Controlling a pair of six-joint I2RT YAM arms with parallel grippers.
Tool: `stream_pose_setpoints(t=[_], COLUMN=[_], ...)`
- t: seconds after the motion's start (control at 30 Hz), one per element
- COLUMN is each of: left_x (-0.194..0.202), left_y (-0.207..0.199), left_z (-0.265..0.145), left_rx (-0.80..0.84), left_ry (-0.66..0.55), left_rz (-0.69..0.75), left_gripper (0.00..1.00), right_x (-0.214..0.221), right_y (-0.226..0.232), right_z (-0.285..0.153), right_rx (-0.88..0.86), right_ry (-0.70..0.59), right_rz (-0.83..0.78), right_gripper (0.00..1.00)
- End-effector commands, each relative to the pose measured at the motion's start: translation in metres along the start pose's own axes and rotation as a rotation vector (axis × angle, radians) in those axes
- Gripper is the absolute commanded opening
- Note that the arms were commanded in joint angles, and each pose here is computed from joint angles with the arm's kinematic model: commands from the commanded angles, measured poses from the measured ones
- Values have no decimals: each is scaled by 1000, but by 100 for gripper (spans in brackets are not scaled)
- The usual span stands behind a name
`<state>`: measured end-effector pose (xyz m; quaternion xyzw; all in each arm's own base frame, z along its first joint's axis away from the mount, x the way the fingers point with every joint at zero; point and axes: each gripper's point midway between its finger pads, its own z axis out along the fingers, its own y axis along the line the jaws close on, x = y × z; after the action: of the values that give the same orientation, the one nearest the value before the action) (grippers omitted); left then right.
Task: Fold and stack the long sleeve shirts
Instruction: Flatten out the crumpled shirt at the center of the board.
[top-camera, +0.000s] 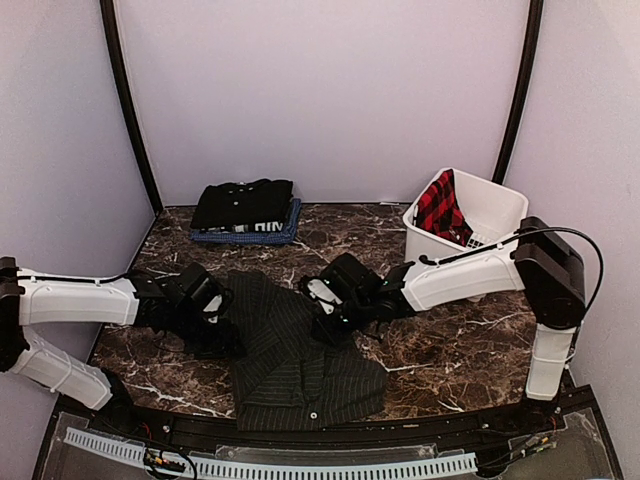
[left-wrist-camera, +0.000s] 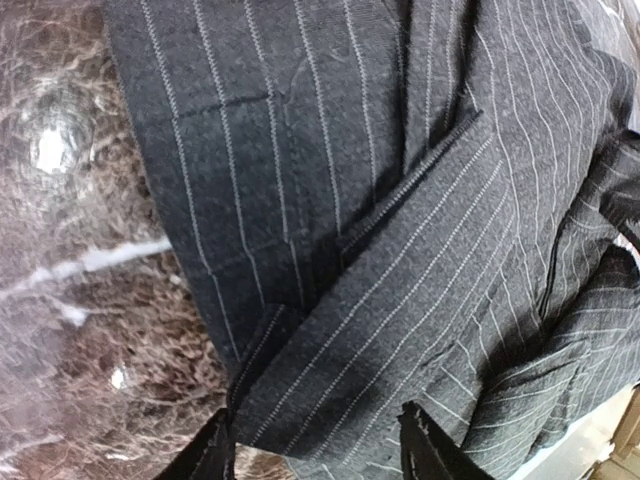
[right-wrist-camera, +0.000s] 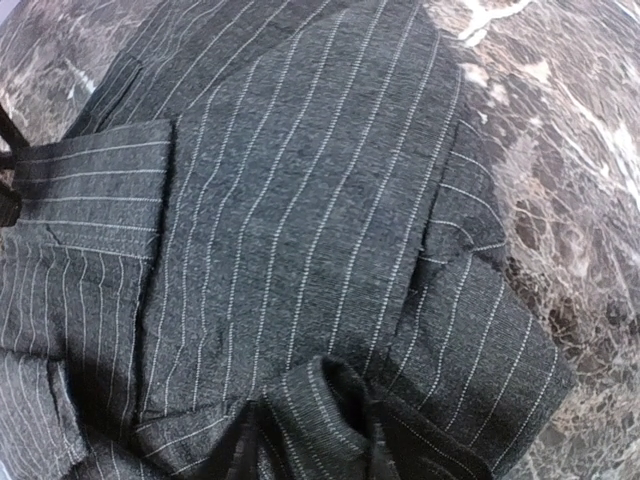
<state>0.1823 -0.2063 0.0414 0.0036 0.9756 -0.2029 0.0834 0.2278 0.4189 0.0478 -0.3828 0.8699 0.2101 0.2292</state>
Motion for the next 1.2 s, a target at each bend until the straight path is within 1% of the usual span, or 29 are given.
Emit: stream_pose_setpoints(t=[0.0,0.07,0.1,0.13,0.17,0.2,0.27,0.47,0.63,0.73,0.77,0.8,0.83,0.87,1.0,1.13,1.17], left_x=[2,-2,-5,-7,-10,-12,-21,-67,-99,-129,-136,-149,-154,-166,-193,-218,-224], left_y=[-1,-6,-8,-9,-11,-11,-10,-12,0,3,10,12,13,15,20,27,23], left_z=[2,0,-2,-3,-6,-9,-19,-67,-107,-145,-155,-174,-182,-200,-249,-289,-301], left_rx=[-4,6,9,10,7,1,-25,-115,-195,-220,-249,-273,-289,-311,-347,-361,-345], left_ry=[-9,-22,-30,-37,-52,-61,-101,-320,-454,-564,-584,-637,-654,-700,-814,-907,-934], left_rz=[-26,-25,-23,-22,-21,-20,-19,-7,-16,-21,-14,-13,-10,-9,-23,-43,-43], left_gripper=[47,31,28,18,14,6,0,0,0,0,0,0,0,0,0,0,0], right_x=[-8,-9,-9,-9,-10,-10,-14,-42,-64,-72,-74,-76,-78,-80,-88,-100,-104], right_y=[6,6,6,5,4,3,-6,-22,-51,-76,-83,-90,-96,-104,-138,-179,-188], right_z=[-2,-4,-4,-5,-6,-7,-13,-51,-91,-111,-119,-126,-133,-142,-187,-244,-260], right_rx=[3,6,6,10,15,24,75,182,295,358,374,391,407,427,532,640,672], right_ry=[-18,-20,-22,-22,-25,-26,-43,-136,-205,-226,-238,-247,-260,-273,-335,-424,-449], right_rz=[0,3,6,7,9,13,24,50,74,95,101,109,118,126,168,223,232], right_gripper=[24,16,12,8,3,0,0,0,0,0,0,0,0,0,0,0,0])
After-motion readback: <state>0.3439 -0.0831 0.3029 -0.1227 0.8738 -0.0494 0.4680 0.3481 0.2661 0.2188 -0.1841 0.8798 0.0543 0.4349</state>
